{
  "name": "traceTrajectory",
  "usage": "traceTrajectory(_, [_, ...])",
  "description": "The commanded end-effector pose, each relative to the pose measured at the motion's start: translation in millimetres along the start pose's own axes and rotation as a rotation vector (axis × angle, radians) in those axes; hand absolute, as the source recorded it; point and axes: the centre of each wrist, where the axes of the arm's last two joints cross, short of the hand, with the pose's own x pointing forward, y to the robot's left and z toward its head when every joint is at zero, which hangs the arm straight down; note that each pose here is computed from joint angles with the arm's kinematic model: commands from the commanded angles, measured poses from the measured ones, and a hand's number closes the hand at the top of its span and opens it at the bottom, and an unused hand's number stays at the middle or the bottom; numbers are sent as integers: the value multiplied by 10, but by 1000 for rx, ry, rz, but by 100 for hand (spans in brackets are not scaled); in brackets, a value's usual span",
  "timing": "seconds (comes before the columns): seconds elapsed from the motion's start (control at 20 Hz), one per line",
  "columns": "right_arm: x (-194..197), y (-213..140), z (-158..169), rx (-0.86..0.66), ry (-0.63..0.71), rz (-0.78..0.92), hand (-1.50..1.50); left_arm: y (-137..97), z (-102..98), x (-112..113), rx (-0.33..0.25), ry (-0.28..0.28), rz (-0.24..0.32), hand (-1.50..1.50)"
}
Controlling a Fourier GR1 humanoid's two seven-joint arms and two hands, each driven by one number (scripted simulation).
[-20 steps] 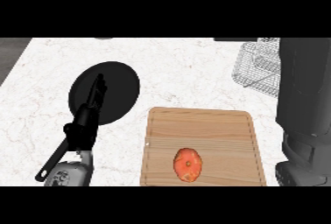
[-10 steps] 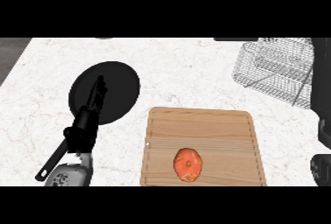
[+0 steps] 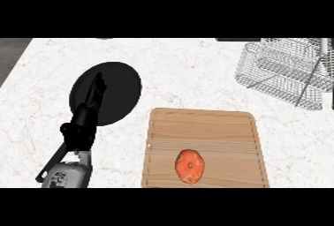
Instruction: Pick the croissant from the cutting board and place it in the tiered basket
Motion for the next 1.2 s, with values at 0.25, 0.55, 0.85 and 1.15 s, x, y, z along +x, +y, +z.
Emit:
traceTrajectory(0.25, [-285, 205, -243, 69, 39, -295, -150, 92, -13, -39, 6, 7, -13, 0])
traceTrajectory(0.55, [-490, 71, -154, -144, 120, -551, -150, 53, 71, -83, 20, 12, -6, 0])
traceTrajectory(0.85, [-1097, -293, -151, -177, 267, -660, -150, 126, 132, -94, 24, 33, 2, 0])
traceTrajectory(1.15, [-1911, -503, 150, -212, 300, -774, -150, 67, 100, -135, 47, 46, 4, 0])
